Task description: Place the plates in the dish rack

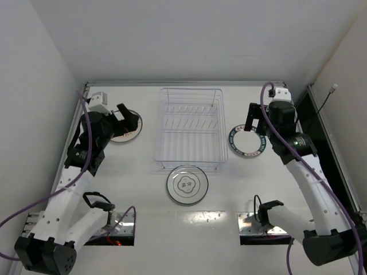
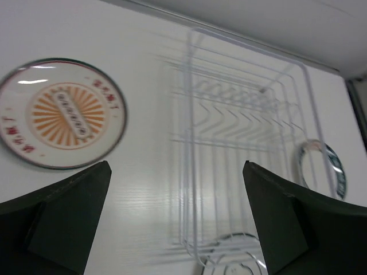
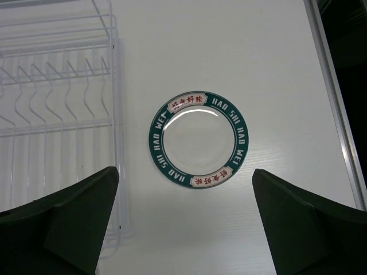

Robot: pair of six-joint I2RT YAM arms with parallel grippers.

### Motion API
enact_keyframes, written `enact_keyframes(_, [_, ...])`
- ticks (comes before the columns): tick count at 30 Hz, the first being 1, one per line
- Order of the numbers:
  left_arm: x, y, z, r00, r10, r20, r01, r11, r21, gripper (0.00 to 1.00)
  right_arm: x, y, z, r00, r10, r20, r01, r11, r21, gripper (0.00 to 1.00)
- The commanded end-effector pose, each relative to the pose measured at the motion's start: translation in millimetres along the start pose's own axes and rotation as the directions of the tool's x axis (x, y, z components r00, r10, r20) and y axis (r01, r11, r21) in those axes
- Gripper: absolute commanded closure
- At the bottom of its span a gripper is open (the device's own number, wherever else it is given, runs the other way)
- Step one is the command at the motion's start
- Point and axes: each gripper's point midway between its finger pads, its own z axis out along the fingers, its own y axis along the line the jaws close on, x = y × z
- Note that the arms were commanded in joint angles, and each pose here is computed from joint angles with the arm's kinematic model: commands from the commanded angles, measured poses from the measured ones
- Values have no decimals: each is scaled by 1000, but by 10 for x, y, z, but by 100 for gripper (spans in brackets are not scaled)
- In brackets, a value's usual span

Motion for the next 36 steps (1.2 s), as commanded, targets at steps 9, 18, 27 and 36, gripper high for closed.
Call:
enact_keyframes(9, [520, -556, -106, 960, 173, -219, -72, 912, 403, 0, 372, -269, 765, 942, 177, -284, -190, 982, -20, 0])
enact_keyframes(18, [332, -566, 11, 976, 127, -177, -57, 933, 356, 0, 1158, -992, 1335, 691, 534, -487, -609, 793, 6, 15])
enact_keyframes(27, [530, -384, 114, 970, 65, -236, 12, 950, 312, 0, 1786, -932, 1517, 535, 583, -611, -685, 723, 90, 31])
enact_keyframes(36, [557, -170, 107, 966, -71, -249, 134, 959, 249, 7, 2005, -761, 1615, 480, 589, -650, -702, 702, 118, 52])
